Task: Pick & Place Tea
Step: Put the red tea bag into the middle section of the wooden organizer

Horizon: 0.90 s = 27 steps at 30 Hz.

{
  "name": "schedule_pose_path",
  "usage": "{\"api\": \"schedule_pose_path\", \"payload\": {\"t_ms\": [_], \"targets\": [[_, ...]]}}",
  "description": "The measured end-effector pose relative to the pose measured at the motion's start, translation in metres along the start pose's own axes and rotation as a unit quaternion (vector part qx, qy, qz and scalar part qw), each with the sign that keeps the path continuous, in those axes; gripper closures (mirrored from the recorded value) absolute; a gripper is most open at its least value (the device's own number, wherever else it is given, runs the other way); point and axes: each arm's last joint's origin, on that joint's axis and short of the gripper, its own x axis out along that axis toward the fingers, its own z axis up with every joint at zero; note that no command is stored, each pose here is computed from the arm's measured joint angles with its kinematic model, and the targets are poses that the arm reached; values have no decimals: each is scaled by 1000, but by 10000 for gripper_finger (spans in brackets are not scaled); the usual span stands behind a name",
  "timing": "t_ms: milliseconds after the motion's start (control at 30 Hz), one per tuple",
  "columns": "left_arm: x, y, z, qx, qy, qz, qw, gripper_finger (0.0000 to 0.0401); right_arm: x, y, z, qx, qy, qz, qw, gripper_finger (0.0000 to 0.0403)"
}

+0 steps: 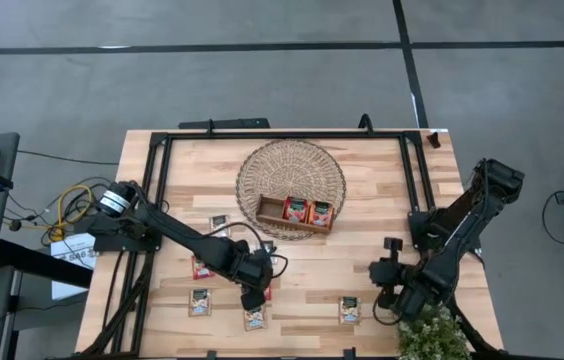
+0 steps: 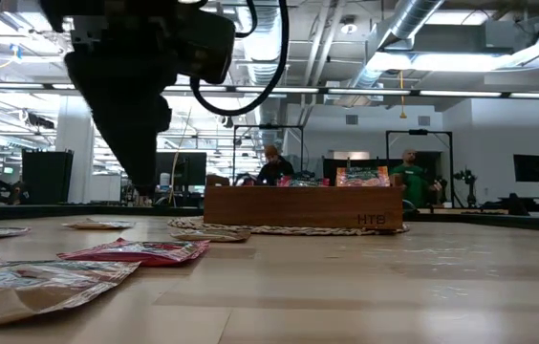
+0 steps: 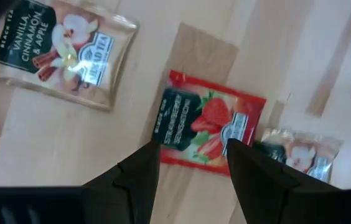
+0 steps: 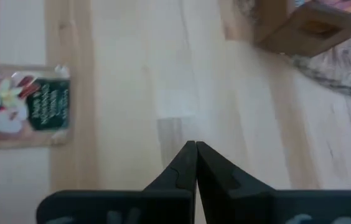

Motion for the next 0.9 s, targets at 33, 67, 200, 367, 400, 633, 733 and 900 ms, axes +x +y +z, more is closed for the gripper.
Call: {"api": "schedule_pose_path", "payload": {"t_ms": [33, 67, 200, 367, 400, 633, 733, 900], "targets": [[0, 0, 1, -7, -2, -2, 1000, 222, 1, -4, -3, 4, -12, 0, 1000, 403], [0, -1, 1, -12, -4, -3, 1000, 222, 3, -9, -6, 11, -20, 3, 1000, 403], [0, -3, 1, -21, -9, -10, 1000, 222, 8, -24, -16, 34, -63, 44, 996, 403], [0, -4, 1, -22, -13, -14, 1000, 222, 11, -40, -21, 35, -137, 110, 984, 403], [0, -4, 2, -23, -13, -14, 1000, 222, 11, -44, -22, 33, -152, 117, 981, 403], [0, -4, 1, -22, -10, -17, 1000, 222, 20, -67, -27, 24, -221, 126, 967, 403], [0, -3, 1, -19, -8, -14, 1000, 222, 23, -73, -27, 32, -259, 145, 954, 403], [1, 1, 3, -15, -2, -6, 1000, 222, 29, -79, -27, 38, -324, 195, 925, 403]]}}
